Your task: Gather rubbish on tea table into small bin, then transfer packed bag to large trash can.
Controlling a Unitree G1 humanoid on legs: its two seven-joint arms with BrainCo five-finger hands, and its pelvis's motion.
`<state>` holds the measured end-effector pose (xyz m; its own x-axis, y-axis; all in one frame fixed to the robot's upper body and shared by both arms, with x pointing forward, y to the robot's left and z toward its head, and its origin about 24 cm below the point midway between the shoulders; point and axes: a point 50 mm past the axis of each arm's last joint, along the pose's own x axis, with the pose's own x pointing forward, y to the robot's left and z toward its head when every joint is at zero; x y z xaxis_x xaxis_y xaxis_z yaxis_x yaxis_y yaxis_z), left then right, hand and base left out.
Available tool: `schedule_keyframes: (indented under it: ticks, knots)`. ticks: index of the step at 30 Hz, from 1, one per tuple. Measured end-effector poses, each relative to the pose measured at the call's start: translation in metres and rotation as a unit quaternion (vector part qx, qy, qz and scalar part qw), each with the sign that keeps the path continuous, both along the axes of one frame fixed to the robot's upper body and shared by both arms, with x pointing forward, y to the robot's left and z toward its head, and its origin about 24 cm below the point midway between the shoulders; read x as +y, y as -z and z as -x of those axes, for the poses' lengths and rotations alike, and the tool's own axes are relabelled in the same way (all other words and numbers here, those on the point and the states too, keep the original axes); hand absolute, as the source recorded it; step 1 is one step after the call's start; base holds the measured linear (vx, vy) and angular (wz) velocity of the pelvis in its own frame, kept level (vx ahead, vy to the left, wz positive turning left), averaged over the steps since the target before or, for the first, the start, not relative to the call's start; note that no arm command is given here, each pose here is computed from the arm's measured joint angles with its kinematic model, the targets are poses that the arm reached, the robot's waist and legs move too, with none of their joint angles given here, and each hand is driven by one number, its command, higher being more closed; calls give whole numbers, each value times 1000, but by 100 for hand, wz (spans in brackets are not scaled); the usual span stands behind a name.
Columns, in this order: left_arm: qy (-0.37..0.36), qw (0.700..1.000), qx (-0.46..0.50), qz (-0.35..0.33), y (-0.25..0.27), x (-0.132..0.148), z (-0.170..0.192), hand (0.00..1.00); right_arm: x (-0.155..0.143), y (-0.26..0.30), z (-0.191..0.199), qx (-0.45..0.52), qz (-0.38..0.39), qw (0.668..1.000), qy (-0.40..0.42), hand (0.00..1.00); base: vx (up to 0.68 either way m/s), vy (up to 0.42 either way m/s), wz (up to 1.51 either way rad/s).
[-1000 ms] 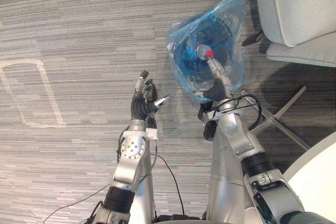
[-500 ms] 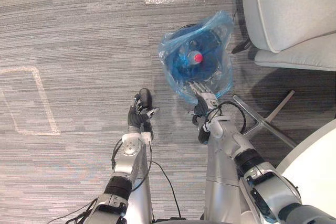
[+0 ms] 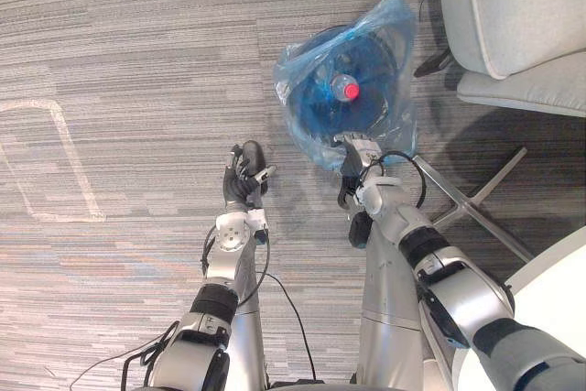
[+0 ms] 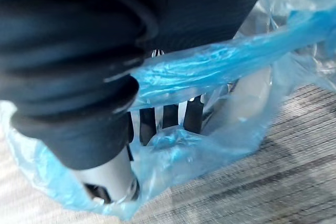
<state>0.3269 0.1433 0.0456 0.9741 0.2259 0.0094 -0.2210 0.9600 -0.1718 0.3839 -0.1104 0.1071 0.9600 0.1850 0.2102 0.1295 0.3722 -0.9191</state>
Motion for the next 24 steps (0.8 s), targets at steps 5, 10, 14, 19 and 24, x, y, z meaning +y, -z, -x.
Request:
schedule_keyframes:
  ticks: [5,10,14,19,24]
  knots:
    - [0,1000,-19,16,-9,4,-2,0,12,-15,3,-28,-45,998,-26,100,-8,-15,-7]
    - [5,1000,-19,20,-9,3,-2,0,26,-6,11,-19,-83,996,-39,100,-11,-26,-9]
    - [11,1000,-9,20,-4,-2,0,0,18,9,21,-3,-117,993,-27,100,-1,-29,-6]
    - [17,999,30,-4,16,-1,12,0,16,14,37,-19,-167,985,-28,100,-19,-28,-9]
    - [33,994,100,-36,52,2,37,0,26,-1,85,-67,-246,962,-96,100,36,1,-13]
